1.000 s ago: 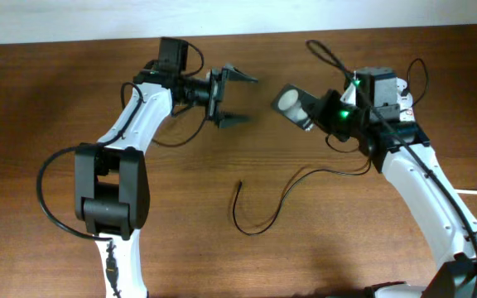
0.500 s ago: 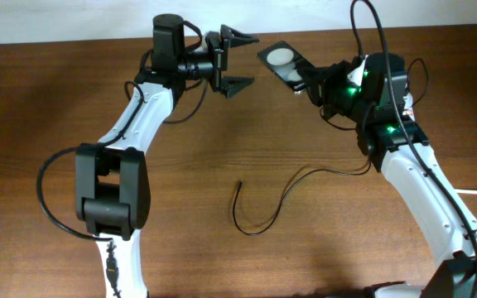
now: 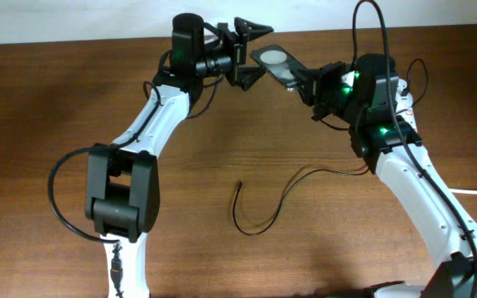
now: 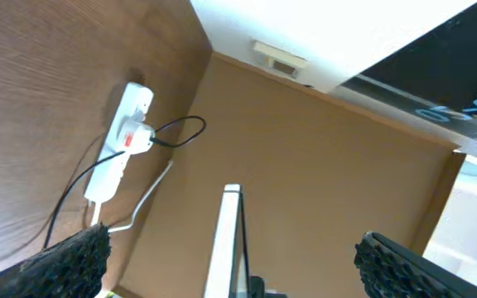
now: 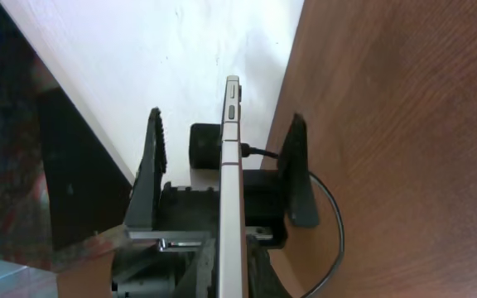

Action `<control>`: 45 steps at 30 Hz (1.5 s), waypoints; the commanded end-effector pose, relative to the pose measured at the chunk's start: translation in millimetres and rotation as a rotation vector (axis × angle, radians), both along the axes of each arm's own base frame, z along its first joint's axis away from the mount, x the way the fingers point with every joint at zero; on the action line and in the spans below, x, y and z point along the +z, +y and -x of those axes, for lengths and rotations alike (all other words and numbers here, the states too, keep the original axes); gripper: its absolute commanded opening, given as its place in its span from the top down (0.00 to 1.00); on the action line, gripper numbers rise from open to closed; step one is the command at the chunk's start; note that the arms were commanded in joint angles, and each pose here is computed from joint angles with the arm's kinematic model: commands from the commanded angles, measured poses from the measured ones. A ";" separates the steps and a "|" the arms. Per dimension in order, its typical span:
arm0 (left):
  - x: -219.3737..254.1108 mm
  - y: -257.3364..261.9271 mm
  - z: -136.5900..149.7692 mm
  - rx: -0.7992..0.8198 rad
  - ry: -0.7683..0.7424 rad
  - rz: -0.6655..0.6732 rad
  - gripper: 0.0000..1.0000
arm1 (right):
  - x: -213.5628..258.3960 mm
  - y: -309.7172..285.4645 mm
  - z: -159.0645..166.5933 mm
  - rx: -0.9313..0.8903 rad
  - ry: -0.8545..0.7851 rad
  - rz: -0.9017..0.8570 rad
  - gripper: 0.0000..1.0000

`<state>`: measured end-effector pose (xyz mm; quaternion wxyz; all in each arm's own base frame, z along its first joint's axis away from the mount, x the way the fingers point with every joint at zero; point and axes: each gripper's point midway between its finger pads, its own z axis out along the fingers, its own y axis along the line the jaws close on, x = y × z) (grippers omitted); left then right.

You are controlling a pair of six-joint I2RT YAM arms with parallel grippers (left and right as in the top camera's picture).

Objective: Plug charger to phone and switch on socket

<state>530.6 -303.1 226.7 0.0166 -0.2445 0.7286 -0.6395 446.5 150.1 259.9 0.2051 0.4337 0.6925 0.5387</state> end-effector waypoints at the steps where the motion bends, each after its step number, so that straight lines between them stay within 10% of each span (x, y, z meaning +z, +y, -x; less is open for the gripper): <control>1: 0.2 -2.3 0.3 0.012 0.075 0.023 0.01 | 18.9 8.5 0.4 0.024 -0.066 0.010 0.96; 13: -0.1 -19.6 10.6 -0.019 0.084 0.024 0.13 | 19.0 14.5 2.3 0.036 -0.068 0.010 0.96; 25: -0.4 -18.8 9.3 -0.011 0.083 0.022 0.84 | 15.1 14.3 3.7 0.037 -0.050 0.013 0.96; 33: -0.4 -18.8 9.3 -0.011 0.083 0.022 1.00 | 15.1 14.3 3.7 0.037 -0.050 0.013 0.96; 35: -0.4 -18.8 9.3 -0.011 0.083 0.022 1.00 | 15.1 14.3 3.7 0.037 -0.050 0.013 0.77; 37: -0.4 -16.6 7.9 -0.007 0.083 0.022 1.00 | 15.1 14.3 3.7 0.036 -0.049 0.013 0.23; 41: -0.4 -1.2 -1.0 0.021 0.083 0.024 1.00 | 15.1 13.8 3.5 0.035 -0.049 0.013 0.00; 45: 1.7 27.5 -10.0 0.026 0.074 0.035 1.00 | 15.2 14.3 3.9 0.041 -0.052 0.016 0.01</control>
